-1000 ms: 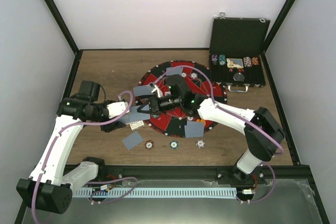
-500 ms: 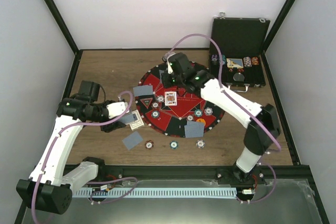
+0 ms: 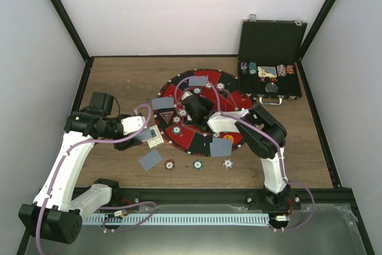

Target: Distribute texas hold em gaming equipment

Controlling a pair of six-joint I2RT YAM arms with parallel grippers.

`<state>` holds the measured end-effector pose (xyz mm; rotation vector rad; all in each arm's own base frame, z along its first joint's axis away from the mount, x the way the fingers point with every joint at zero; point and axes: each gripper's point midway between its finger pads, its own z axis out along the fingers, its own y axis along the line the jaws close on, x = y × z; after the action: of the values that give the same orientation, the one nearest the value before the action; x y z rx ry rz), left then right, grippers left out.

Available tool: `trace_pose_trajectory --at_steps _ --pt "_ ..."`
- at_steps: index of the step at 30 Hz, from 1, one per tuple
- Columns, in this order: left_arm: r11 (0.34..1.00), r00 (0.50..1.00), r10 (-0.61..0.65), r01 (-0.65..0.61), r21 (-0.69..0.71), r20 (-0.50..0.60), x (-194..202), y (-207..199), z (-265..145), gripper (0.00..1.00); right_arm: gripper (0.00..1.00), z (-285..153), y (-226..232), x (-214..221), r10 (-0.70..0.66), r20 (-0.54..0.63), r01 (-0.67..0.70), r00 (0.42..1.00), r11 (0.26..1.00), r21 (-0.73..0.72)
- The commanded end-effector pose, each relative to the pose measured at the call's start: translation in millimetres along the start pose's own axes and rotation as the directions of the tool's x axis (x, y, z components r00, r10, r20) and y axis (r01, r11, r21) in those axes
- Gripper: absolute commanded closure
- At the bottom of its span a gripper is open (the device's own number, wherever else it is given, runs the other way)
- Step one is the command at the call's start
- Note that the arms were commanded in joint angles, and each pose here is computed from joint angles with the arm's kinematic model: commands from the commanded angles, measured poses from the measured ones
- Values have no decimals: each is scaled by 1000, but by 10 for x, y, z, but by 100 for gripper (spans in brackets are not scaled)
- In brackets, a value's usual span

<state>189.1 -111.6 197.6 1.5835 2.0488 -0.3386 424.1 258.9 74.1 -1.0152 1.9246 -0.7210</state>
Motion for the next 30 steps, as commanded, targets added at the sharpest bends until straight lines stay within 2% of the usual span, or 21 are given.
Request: trace_pose_trajectory --at_steps 1,4,8,10,11,15,20,25,30 --pt "1000 1000 26 -26 -16 10 -19 14 -22 96 99 -103 14 -230 -33 83 27 996 997 69" --pt "1000 1000 27 -27 -16 14 -31 18 -27 96 97 -143 292 -126 -45 48 46 998 999 -22" --pt "1000 999 27 -27 -15 16 -38 15 -35 96 82 -263 512 40 -36 -5 35 999 991 -131" --pt "1000 999 28 -28 -10 15 -38 4 -39 96 54 -341 545 99 -10 -26 6 1000 985 -174" --pt "1000 999 29 -29 -9 16 -40 0 -41 96 45 -379 556 138 -5 -37 -2 999 982 -191" --pt "1000 999 23 -23 -8 30 -65 -9 -50 96 32 -536 489 207 37 -62 -50 997 972 -228" --pt "1000 999 15 -15 -3 41 -73 -31 -49 96 22 -700 327 176 116 -79 -132 990 961 -243" --pt "1000 999 17 -17 -7 39 -73 -30 -60 96 13 -868 388 153 171 -116 -201 978 916 -348" --pt "1000 999 17 -17 -8 36 -61 -41 -57 96 11 -1124 387 -109 308 -131 -332 942 812 -480"
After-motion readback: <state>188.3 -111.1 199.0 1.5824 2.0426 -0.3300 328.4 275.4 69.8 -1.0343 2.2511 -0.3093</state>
